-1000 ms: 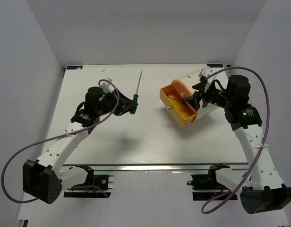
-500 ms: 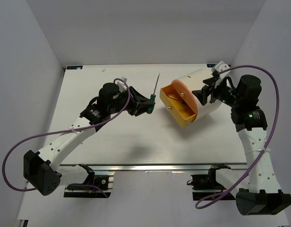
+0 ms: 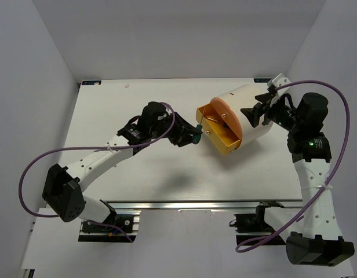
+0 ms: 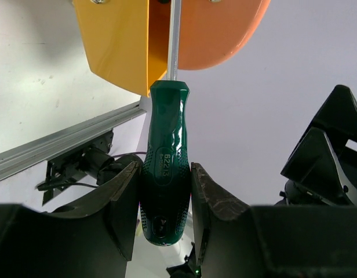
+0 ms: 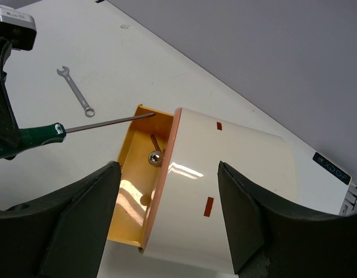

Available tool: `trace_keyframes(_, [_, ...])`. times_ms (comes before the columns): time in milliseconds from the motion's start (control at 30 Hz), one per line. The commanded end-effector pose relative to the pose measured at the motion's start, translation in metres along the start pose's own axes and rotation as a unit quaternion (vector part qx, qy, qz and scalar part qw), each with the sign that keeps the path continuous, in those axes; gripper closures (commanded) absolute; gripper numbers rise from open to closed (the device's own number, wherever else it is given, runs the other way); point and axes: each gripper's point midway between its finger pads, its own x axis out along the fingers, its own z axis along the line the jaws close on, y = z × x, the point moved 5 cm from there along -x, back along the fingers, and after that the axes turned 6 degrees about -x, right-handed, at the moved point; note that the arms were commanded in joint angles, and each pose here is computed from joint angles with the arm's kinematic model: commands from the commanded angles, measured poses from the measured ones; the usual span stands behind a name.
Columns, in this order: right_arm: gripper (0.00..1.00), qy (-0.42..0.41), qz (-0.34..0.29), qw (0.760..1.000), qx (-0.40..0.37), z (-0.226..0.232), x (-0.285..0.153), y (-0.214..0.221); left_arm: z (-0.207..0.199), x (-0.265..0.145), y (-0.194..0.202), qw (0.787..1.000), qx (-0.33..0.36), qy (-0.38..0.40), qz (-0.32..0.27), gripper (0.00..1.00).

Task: Sort the tools into containers

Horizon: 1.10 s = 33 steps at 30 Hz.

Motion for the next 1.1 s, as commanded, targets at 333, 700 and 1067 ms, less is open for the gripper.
trace_keyframes(333, [0.27, 0.018, -0.023, 1.000, -0.005, -0.006, -0.009, -0.003, -0.028, 0.021, 0.011, 0.999, -0.007, 0.015, 0.036, 1.00])
trace_keyframes(700, [0.27, 0.024, -0.025, 0.999, 0.000, -0.004, -0.012, 0.002, -0.040, 0.063, -0.003, 1.000, -0.005, 0.010, 0.029, 1.00])
trace_keyframes(1067, [0.27, 0.029, -0.023, 0.999, 0.003, -0.002, -0.015, 0.005, -0.061, 0.094, -0.013, 1.000, -0.003, 0.016, 0.021, 0.72])
